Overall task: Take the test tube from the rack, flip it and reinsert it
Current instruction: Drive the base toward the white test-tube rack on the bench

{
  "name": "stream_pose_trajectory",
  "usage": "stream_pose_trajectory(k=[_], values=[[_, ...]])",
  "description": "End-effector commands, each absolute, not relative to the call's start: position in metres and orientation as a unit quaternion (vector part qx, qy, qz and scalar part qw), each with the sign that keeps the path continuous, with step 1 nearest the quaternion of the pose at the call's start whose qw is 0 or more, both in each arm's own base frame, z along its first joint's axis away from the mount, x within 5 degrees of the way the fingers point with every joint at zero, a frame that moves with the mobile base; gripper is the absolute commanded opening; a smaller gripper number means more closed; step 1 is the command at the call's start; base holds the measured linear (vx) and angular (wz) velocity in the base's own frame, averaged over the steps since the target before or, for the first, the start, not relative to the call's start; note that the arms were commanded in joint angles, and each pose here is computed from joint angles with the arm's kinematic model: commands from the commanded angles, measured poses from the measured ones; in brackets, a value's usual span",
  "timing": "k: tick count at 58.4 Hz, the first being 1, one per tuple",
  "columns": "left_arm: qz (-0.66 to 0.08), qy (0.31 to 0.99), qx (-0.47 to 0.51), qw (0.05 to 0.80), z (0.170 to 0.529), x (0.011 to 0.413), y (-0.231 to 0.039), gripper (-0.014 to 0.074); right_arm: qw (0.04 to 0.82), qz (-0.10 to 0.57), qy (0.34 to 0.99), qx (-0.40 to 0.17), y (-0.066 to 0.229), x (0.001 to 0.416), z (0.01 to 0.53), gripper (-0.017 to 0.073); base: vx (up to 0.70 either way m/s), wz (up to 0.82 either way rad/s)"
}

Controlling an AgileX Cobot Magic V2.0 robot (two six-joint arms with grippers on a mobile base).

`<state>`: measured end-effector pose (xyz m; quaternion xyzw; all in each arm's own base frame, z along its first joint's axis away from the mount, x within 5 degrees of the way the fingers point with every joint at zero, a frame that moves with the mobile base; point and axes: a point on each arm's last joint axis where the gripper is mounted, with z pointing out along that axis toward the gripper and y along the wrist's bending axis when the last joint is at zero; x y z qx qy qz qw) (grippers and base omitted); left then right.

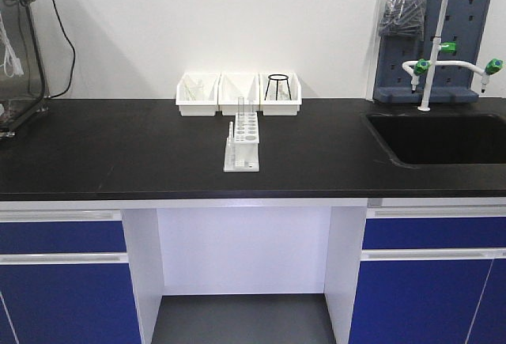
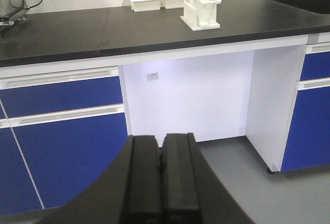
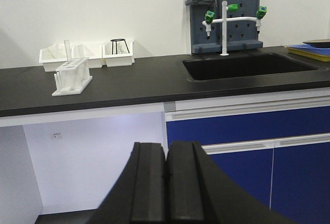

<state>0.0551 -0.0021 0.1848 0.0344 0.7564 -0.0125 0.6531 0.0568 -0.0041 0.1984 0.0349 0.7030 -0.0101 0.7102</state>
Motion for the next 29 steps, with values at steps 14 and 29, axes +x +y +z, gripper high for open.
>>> stream_pose_trajectory(k=[14, 29], values=[[-0.024, 0.726, 0.033, 0.686, 0.1937, 0.0551, -0.0035, -0.0006, 0.738, -0.011, 0.675, 0.024, -0.0028, 0.0559, 0.2045, -0.0011, 0.03, -0.01], [-0.024, 0.726, 0.033, 0.686, 0.1937, 0.0551, -0.0035, -0.0006, 0.738, -0.011, 0.675, 0.024, -0.0028, 0.0559, 0.2045, -0.0011, 0.13, 0.0]])
